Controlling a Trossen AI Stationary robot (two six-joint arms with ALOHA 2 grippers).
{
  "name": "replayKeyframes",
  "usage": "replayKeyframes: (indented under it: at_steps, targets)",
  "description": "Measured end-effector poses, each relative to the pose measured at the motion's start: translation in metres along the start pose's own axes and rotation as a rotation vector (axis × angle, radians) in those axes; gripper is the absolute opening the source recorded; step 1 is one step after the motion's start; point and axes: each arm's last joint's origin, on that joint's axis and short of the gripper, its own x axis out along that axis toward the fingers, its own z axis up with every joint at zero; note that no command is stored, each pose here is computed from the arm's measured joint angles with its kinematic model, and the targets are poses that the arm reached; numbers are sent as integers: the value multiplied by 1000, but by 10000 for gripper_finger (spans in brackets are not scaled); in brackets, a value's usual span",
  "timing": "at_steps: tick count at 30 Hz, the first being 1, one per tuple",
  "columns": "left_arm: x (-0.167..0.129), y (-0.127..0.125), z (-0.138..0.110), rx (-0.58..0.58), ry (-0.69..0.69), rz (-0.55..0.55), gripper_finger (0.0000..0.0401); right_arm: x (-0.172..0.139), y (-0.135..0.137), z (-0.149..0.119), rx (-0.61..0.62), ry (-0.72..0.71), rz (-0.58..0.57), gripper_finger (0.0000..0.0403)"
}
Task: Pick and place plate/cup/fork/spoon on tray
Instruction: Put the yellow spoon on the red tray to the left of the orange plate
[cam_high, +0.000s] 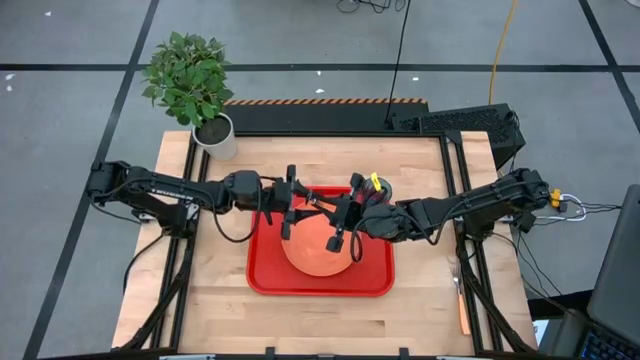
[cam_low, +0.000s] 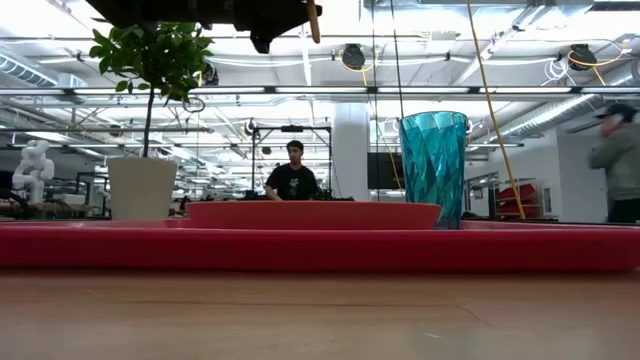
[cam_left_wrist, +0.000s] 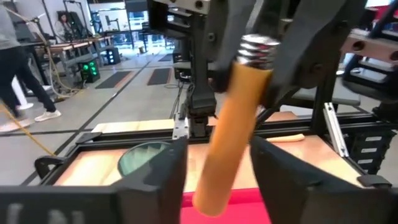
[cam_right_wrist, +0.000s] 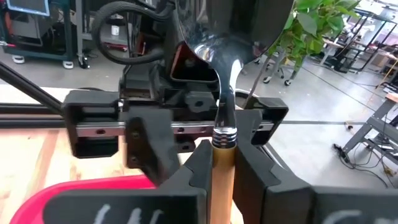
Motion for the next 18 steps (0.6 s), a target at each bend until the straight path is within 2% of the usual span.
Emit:
replayKeyframes:
  at_steps: [6,12,18]
  targets:
    - [-1,7,-3,9,34,18,64,1,-1,-1,-4,3,-9,27]
    - [-1,9,-4,23,45,32,63,2,-2,-1,-4,6,-9,27]
    - [-1,8,-7,22,62,27,63,7,-5,-13,31,14,-25,27]
